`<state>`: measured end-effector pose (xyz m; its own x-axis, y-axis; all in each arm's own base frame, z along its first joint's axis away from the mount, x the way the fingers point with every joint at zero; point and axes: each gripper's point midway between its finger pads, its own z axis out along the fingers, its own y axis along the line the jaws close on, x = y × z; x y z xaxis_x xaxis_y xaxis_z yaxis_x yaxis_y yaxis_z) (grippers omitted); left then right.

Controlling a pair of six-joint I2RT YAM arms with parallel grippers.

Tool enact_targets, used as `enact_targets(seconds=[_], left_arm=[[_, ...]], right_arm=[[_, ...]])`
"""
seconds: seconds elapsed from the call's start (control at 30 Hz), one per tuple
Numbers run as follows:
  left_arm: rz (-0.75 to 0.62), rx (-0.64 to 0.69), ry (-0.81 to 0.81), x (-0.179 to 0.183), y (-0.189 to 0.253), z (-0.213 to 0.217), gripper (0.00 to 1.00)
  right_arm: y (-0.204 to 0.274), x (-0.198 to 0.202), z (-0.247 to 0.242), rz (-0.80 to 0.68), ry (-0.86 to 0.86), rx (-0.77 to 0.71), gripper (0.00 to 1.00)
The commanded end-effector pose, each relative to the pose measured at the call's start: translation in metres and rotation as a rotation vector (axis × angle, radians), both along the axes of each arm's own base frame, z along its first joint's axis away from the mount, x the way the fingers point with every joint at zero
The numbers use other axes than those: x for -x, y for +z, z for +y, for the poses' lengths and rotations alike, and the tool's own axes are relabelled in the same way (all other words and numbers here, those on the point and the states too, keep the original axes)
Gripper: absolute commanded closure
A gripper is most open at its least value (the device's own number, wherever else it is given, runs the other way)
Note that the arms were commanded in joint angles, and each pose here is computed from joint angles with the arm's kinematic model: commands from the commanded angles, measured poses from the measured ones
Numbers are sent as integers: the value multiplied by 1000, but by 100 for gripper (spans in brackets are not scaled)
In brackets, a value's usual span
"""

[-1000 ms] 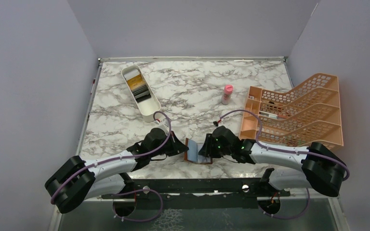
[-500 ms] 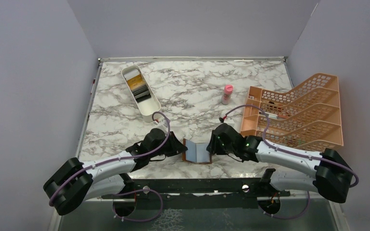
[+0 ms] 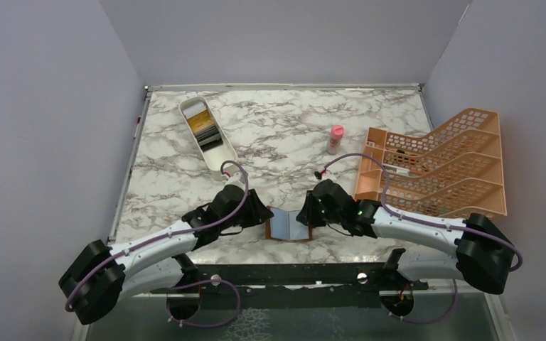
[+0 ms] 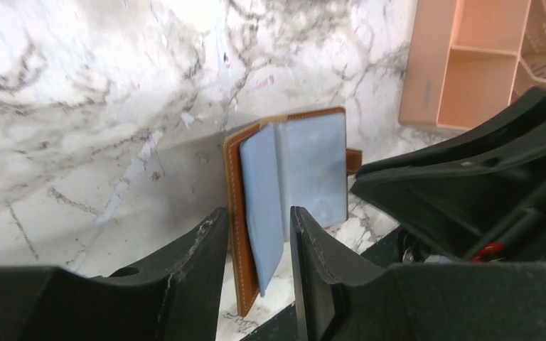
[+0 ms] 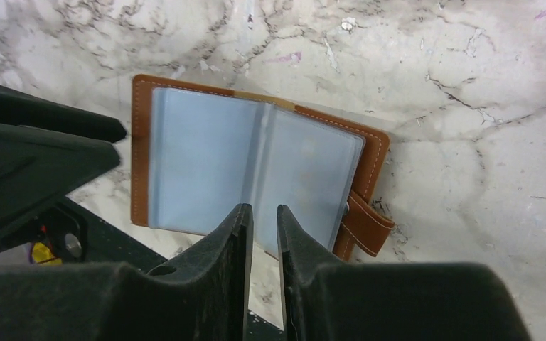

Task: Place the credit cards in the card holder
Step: Insert the credit card into the card holder, then pick up the credit card from the storage box.

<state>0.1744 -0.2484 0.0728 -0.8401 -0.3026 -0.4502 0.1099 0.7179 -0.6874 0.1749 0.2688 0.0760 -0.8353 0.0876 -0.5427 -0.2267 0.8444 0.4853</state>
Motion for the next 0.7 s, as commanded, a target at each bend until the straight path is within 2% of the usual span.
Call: enact_targets(seconds=[0.0,0.1,0.23,0.47,0.57,0.67], left_arm=[[-102,-122,73,-21,23,20,59],[-178,-187,54,-29,40,25,56],[-351,-378,49,-59,75,42,48],[-595,-727,-31,-124,137,69,49],[-656,-815,-64,-153,145,90,49],[-639,-873,-44,-180,142,120,50]], right_arm=[[-10,0,7,0,24,-7,77],[-21,0,0,-1,14,30,77],[-24,1,-7,-16,15,47,77],[-24,9,-9,-14,59,41,76],[-28,10,-7,-8,71,49,76],[-28,13,-1,1,101,28,76]])
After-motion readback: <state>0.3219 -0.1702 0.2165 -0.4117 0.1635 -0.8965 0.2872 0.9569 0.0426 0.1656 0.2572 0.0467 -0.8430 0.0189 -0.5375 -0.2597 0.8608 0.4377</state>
